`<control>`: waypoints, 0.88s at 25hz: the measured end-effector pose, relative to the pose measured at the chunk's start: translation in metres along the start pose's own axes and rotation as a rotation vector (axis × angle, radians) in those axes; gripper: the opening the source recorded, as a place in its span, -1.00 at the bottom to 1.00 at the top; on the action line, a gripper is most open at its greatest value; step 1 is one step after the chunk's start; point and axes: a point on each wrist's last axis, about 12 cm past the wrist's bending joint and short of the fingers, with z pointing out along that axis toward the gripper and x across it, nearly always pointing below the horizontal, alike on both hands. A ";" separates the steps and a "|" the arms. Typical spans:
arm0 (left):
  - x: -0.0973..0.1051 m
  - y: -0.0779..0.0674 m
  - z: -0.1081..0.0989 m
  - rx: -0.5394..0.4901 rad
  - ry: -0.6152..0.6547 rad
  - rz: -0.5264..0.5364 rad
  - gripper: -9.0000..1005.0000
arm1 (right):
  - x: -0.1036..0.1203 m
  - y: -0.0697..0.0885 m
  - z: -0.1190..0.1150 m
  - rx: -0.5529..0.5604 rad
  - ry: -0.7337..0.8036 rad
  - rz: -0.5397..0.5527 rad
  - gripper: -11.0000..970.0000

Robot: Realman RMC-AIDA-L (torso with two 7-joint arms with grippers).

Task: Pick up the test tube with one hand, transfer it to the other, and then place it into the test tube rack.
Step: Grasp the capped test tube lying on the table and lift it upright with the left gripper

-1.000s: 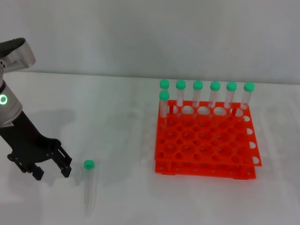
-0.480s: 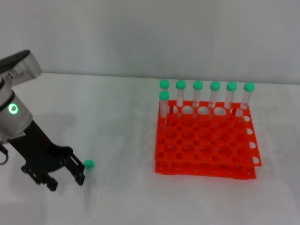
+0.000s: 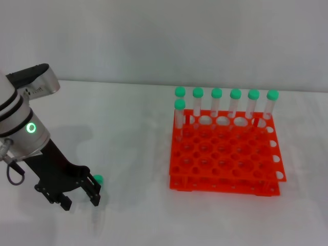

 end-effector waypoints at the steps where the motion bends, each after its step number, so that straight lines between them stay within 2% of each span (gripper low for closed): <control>1: 0.000 0.000 0.000 0.000 0.000 0.000 0.39 | 0.000 0.000 0.000 -0.001 0.001 -0.001 0.74; 12: -0.003 -0.012 0.007 -0.008 0.011 0.026 0.35 | -0.001 -0.001 0.002 -0.009 0.001 -0.013 0.74; 22: -0.002 -0.022 0.016 -0.007 0.037 0.044 0.18 | -0.002 -0.003 0.003 -0.009 -0.002 -0.016 0.74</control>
